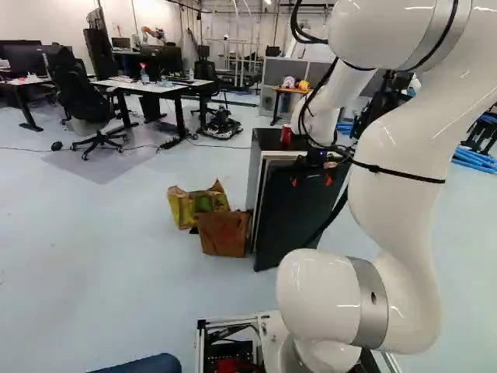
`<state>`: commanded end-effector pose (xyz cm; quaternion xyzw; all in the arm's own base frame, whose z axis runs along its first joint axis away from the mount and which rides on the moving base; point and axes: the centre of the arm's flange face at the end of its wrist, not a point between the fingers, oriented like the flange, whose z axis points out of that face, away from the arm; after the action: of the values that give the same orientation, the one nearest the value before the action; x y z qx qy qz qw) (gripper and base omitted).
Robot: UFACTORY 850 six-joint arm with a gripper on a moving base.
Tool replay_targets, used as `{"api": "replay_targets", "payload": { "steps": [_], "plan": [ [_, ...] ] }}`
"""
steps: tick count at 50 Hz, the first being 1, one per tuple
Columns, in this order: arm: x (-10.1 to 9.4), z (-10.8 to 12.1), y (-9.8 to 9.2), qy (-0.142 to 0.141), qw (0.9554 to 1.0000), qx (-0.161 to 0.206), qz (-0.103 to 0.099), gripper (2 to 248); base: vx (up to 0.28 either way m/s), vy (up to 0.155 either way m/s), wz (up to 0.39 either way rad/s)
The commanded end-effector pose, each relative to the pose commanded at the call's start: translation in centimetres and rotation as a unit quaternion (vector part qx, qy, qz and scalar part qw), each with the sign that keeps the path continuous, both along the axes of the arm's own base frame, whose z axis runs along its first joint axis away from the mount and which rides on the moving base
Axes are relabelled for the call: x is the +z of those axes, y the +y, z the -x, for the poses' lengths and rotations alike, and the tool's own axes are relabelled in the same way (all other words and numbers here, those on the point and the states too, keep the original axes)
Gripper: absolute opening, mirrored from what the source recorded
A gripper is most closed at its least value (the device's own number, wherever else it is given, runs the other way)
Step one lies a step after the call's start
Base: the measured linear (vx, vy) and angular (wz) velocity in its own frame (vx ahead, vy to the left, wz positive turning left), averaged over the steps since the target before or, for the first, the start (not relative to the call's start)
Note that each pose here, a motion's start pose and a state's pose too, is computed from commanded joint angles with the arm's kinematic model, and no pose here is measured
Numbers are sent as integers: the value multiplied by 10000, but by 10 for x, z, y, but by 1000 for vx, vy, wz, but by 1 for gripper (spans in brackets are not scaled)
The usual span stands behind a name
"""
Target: Grab a drink from the fridge
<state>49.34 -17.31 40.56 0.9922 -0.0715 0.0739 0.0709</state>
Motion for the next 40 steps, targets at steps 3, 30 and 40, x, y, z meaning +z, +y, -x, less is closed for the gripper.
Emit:
{"api": "replay_targets", "payload": {
  "steps": [3,30,40],
  "plan": [
    [0,0,0,0,10000,0,0,247,0,0,0],
    [0,-9,0,-112,9999,35,21,247,0,0,0],
    [0,-14,0,-174,9998,55,32,247,0,0,0]
  ]
}}
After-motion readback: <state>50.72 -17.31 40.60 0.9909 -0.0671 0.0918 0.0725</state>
